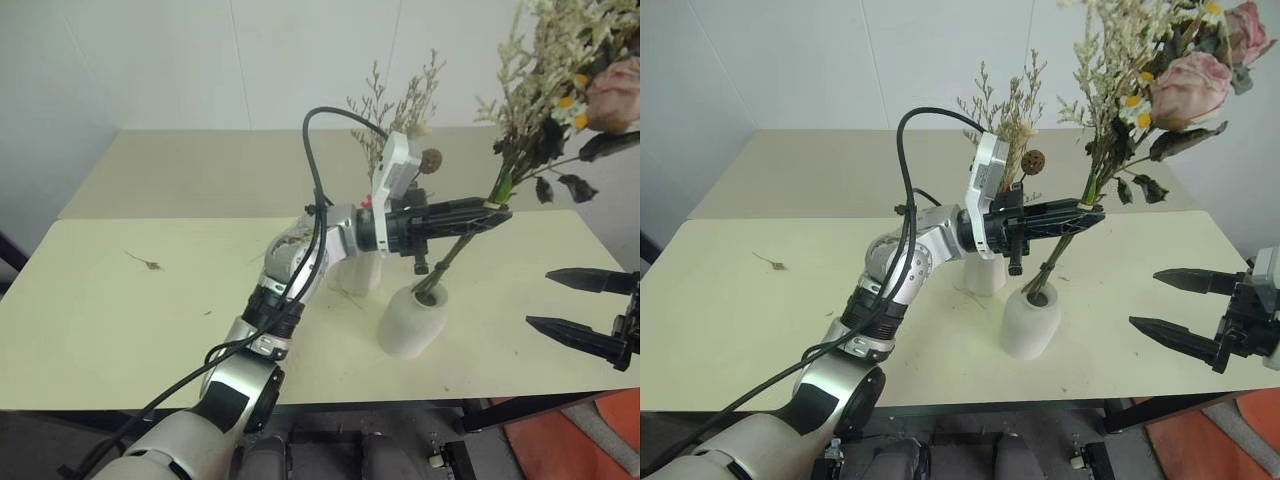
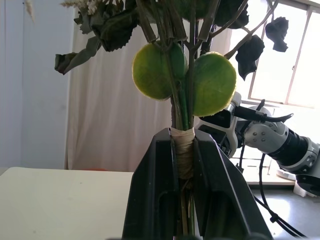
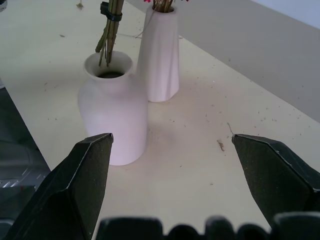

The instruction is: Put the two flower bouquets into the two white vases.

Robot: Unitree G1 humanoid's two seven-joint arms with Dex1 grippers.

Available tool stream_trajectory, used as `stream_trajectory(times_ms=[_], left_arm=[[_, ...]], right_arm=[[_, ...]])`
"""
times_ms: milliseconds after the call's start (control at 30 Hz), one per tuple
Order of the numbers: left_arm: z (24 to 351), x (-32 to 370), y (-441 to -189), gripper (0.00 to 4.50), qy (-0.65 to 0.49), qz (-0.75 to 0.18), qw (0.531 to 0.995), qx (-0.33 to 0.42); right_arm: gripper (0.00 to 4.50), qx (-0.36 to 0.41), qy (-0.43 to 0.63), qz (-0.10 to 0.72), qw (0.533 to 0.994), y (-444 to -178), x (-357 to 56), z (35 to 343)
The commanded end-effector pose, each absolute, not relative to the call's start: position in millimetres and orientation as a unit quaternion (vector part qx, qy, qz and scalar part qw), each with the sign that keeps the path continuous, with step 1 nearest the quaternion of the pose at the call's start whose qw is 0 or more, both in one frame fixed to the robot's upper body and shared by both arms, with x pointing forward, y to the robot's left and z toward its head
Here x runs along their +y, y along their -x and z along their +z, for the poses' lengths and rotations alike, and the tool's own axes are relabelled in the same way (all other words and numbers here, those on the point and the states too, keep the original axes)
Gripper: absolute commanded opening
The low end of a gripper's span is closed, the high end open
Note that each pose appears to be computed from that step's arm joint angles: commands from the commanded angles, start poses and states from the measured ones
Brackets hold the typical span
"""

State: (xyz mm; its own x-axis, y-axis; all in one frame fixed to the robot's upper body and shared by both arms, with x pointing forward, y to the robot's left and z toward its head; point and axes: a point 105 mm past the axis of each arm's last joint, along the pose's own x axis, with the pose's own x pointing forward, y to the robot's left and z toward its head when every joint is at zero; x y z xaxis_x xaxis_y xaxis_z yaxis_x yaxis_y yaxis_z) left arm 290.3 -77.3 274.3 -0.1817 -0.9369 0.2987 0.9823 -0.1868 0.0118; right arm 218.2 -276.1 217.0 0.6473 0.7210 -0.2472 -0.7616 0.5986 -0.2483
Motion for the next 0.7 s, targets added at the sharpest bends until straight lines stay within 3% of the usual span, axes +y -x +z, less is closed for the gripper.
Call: stream_trajectory(times_ms=[33,700], left_arm=[[283,-76,-285,0.15,0.107,-0.776,0.612,-0.107],[303,-70,-289,0.15,0.12,-0.778,0.605,-0.121]], right_arm=[[4.5,0.035,0.177,0.412,0.893,-218,-273,227],[4.5,0.023,0.177,0.414,0.892,-223,-269,223]])
